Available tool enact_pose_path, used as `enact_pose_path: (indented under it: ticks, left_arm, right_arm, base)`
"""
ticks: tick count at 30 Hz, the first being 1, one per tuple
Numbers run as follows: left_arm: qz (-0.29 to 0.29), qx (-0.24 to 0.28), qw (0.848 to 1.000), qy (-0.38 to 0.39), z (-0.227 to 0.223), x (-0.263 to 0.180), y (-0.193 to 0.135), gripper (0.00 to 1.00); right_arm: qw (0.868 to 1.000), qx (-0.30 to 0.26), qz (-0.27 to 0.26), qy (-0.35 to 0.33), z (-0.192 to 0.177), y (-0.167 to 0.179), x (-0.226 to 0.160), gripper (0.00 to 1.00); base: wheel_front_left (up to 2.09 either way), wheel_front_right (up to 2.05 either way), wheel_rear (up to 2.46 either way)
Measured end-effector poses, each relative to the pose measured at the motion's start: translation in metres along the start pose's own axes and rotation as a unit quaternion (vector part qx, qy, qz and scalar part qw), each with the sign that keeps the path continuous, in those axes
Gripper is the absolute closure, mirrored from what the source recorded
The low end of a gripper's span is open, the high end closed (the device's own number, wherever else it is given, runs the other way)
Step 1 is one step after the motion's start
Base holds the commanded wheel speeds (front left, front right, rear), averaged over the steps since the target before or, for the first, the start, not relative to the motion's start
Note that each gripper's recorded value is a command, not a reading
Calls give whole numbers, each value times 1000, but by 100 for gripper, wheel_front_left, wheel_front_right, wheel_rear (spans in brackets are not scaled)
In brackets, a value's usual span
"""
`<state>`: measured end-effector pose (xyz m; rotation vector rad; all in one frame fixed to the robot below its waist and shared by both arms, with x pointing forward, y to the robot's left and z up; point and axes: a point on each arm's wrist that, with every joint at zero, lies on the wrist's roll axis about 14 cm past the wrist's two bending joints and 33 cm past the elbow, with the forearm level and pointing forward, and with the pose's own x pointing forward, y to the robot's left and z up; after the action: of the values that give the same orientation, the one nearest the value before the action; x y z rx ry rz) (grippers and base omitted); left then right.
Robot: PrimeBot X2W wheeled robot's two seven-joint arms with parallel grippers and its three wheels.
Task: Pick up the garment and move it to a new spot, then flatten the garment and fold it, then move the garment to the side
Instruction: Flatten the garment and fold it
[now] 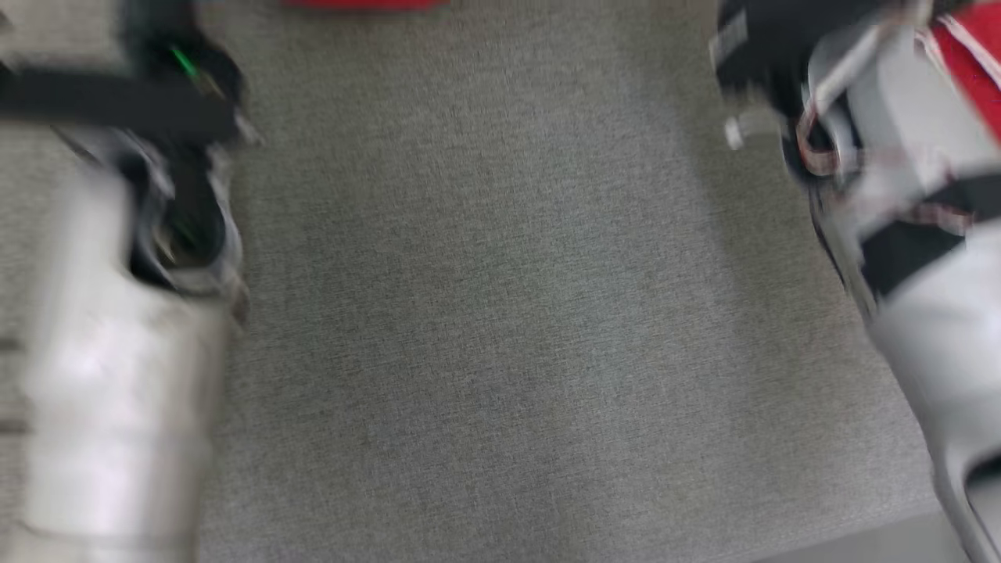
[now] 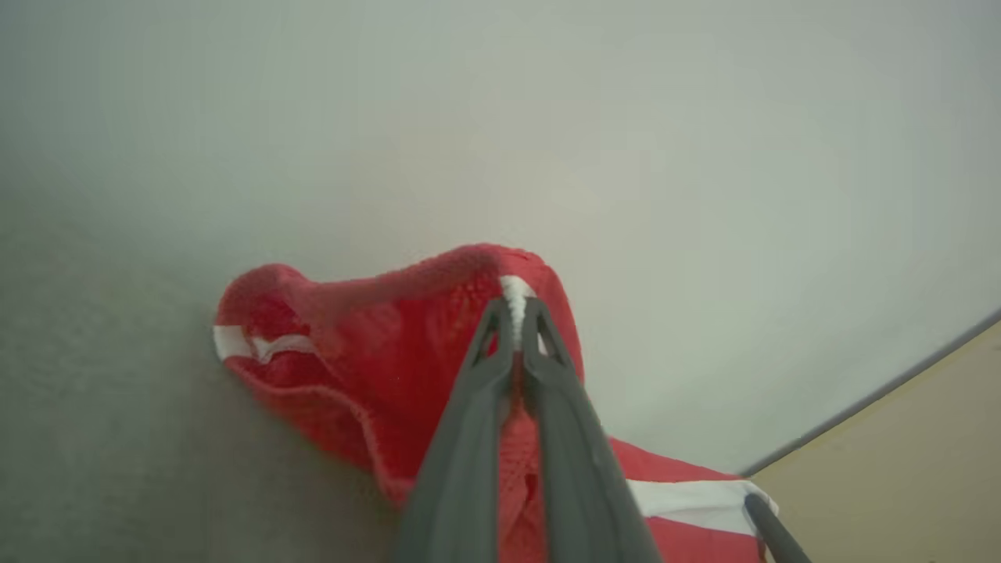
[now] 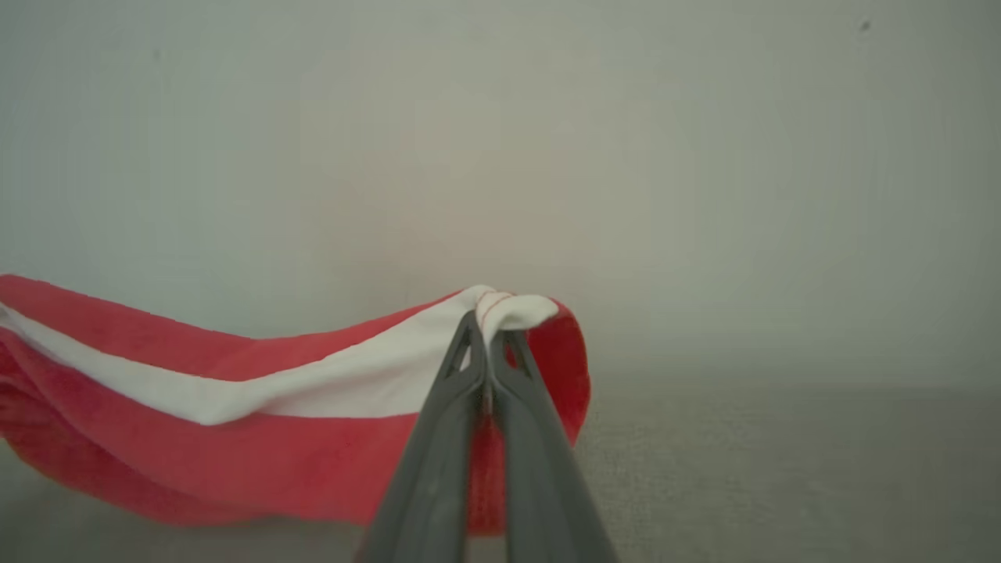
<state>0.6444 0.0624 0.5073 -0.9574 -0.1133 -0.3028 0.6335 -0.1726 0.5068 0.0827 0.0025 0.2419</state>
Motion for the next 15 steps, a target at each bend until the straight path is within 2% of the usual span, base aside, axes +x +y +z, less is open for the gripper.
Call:
enact_pose_path:
  ticks: [2, 5, 6, 10, 15]
  left_arm:
    - [6, -9, 1000, 25, -16, -23, 0, 100]
    - [16, -9, 999, 50, -22, -57, 1, 100]
    - [16, -9, 999, 50, -22, -57, 1, 100]
    - [45, -5, 996, 74, -20, -107, 6, 100]
    - [81, -4, 992, 101, -21, -169, 7, 100]
  right_arm:
    - [999, -2, 2, 44, -25, -6, -27, 100]
    - [995, 32, -5, 95, -51, -10, -71, 100]
    - [995, 32, -5, 95, -51, -10, -71, 100]
    - [990, 67, -7, 123, -52, -6, -119, 100]
    - [984, 74, -19, 159, -49, -2, -178, 100]
  base:
    - [0, 0, 0]
    - [0, 0, 0]
    - [0, 0, 0]
    - [0, 0, 0]
    - [0, 0, 0]
